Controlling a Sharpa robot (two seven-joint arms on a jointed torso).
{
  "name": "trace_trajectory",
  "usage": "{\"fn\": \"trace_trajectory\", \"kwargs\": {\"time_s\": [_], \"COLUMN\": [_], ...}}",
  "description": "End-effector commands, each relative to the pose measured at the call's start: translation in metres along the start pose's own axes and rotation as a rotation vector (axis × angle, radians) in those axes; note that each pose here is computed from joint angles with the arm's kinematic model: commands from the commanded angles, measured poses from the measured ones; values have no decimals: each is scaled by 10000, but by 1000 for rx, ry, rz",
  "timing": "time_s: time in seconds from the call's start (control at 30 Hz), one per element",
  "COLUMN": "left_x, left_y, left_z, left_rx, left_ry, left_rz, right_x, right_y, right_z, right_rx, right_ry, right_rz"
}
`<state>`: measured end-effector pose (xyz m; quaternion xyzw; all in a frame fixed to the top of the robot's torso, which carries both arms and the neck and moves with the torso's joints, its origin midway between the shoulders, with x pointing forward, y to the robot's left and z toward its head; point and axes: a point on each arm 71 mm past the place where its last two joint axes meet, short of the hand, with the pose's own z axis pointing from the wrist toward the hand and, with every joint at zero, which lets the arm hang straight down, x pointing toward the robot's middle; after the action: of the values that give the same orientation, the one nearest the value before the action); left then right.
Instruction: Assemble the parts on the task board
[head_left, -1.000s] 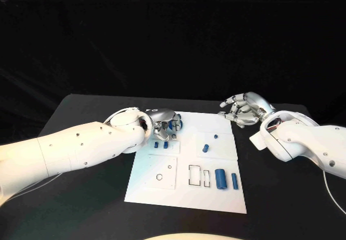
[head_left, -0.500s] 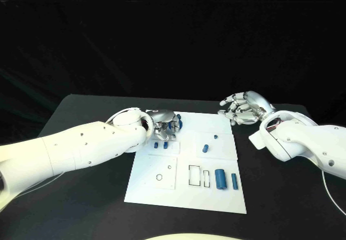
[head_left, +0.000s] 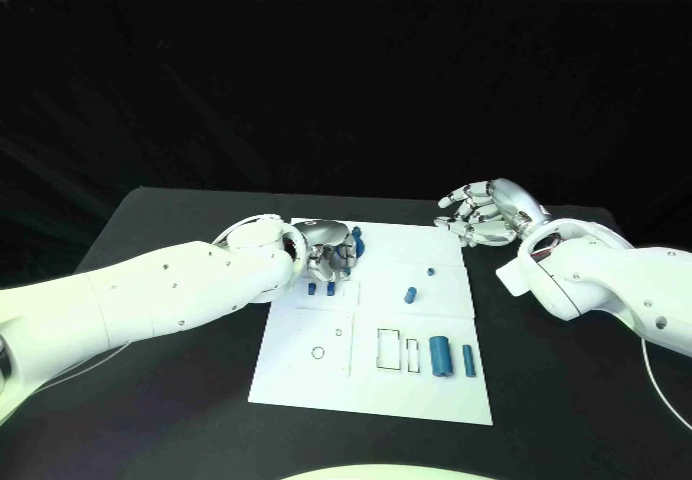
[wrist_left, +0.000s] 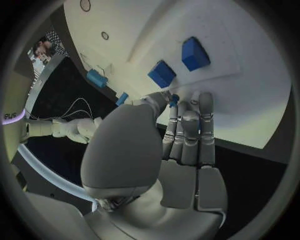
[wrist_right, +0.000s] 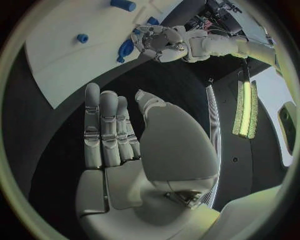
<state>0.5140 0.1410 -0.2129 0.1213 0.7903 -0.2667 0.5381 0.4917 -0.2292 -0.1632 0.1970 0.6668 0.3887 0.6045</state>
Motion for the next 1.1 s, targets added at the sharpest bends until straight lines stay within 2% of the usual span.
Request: {"fn": "trace_trajectory", "kwargs": {"time_s": [0.03,0.47,0.83,1.1], "left_x": [39,39,10,-18], "left_y": [-21,-27,-6,-17], "left_z": [9,20,17,-23], "left_rx": [6,14,7,12], "left_ry": [40,31,-8,-24], "left_rz": [2,-7,-20,-71], "right_x": [6,9,10,11], "right_y": [15,16,13,6], "right_z": [1,4,8,11], "right_rx": [-18,-18,-16,-13], "right_ry": [0,1,3,6], "right_rz": [3,4,4,4]}}
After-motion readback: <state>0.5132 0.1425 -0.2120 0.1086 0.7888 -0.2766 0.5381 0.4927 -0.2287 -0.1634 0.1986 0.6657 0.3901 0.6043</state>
